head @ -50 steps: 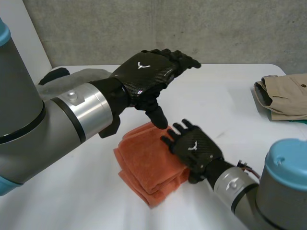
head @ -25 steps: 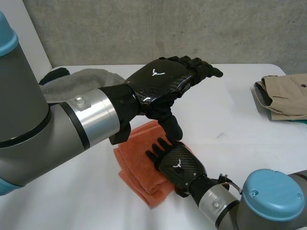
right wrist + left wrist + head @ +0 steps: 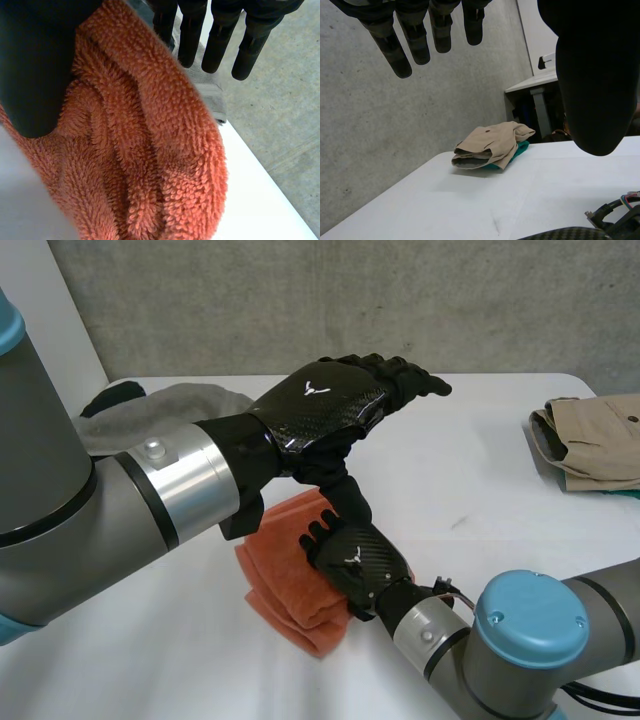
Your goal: Fold the laundry.
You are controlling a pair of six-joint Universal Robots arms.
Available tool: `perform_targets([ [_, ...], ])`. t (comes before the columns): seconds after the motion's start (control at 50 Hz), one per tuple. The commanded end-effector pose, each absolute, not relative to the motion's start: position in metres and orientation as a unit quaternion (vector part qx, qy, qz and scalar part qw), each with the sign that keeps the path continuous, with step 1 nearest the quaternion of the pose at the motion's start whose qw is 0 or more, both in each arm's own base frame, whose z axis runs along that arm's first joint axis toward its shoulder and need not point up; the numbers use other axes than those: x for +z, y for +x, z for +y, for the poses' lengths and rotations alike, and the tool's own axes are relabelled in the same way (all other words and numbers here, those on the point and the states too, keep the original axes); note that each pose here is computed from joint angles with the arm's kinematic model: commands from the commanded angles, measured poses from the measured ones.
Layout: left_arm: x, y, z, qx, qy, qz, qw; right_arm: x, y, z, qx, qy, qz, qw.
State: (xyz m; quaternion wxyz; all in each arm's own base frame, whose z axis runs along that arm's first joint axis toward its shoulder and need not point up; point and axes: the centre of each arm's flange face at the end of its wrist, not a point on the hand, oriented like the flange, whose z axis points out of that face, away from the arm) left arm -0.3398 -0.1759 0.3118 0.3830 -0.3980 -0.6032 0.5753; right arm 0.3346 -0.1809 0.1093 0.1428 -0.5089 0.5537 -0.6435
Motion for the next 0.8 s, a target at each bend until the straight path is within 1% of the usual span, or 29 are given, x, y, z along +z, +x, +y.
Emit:
perform_targets([
  [0.02,0.313,-0.339,-0.177,0.576,-0.396,-0.603,0.384,0.107,0.342,-0.193,-0.649,-0.506,0.550,0.141],
  [0.06,0.313,-0.339,-0.177,0.577,-0.396,-0.603,0.384,0.113,0.344,-0.198,-0.660,-0.497,0.544,0.142],
  [0.14,0.318,-0.338,-0.179,0.585,-0.393,-0.598,0.382,0.136,0.347,-0.218,-0.695,-0.456,0.536,0.147],
  [0.16,0.321,-0.338,-0.179,0.590,-0.392,-0.593,0.382,0.149,0.346,-0.229,-0.710,-0.431,0.537,0.149],
  [0.2,0.325,-0.338,-0.180,0.595,-0.391,-0.589,0.382,0.162,0.345,-0.240,-0.721,-0.406,0.540,0.152],
  [0.22,0.330,-0.338,-0.181,0.601,-0.389,-0.585,0.382,0.174,0.342,-0.251,-0.732,-0.382,0.543,0.151],
  [0.26,0.335,-0.337,-0.181,0.606,-0.386,-0.580,0.383,0.187,0.338,-0.264,-0.747,-0.358,0.543,0.141],
  [0.28,0.337,-0.337,-0.181,0.608,-0.385,-0.578,0.384,0.194,0.336,-0.271,-0.756,-0.345,0.540,0.134],
  [0.3,0.343,-0.337,-0.182,0.614,-0.383,-0.573,0.385,0.210,0.328,-0.289,-0.774,-0.318,0.536,0.112],
  [0.36,0.352,-0.336,-0.182,0.623,-0.375,-0.566,0.387,0.236,0.313,-0.317,-0.803,-0.277,0.522,0.079],
  [0.38,0.356,-0.336,-0.182,0.627,-0.369,-0.564,0.390,0.254,0.301,-0.336,-0.821,-0.250,0.510,0.057],
  [0.44,0.360,-0.338,-0.182,0.631,-0.360,-0.563,0.396,0.278,0.279,-0.364,-0.842,-0.217,0.494,0.028],
  [0.46,0.362,-0.339,-0.181,0.632,-0.357,-0.560,0.399,0.289,0.264,-0.381,-0.851,-0.202,0.485,0.012],
  [0.52,0.362,-0.341,-0.178,0.630,-0.357,-0.559,0.403,0.300,0.240,-0.407,-0.861,-0.185,0.474,-0.015],
  [0.54,0.362,-0.341,-0.178,0.630,-0.358,-0.558,0.404,0.305,0.222,-0.424,-0.865,-0.173,0.469,-0.036],
  [0.58,0.362,-0.342,-0.177,0.628,-0.359,-0.559,0.405,0.306,0.203,-0.440,-0.867,-0.165,0.467,-0.055],
  [0.6,0.361,-0.342,-0.176,0.627,-0.359,-0.560,0.406,0.303,0.183,-0.454,-0.866,-0.158,0.468,-0.073],
  [0.66,0.357,-0.342,-0.175,0.623,-0.360,-0.564,0.405,0.295,0.152,-0.475,-0.863,-0.155,0.472,-0.097],
  [0.68,0.355,-0.342,-0.174,0.621,-0.360,-0.565,0.405,0.284,0.134,-0.487,-0.858,-0.161,0.476,-0.104],
  [0.72,0.353,-0.341,-0.174,0.619,-0.361,-0.568,0.405,0.269,0.117,-0.498,-0.850,-0.170,0.487,-0.108],
  [0.74,0.350,-0.341,-0.173,0.616,-0.361,-0.571,0.406,0.251,0.101,-0.506,-0.840,-0.182,0.500,-0.107],
  [0.8,0.347,-0.342,-0.174,0.616,-0.362,-0.571,0.405,0.215,0.084,-0.516,-0.821,-0.204,0.525,-0.094],
])
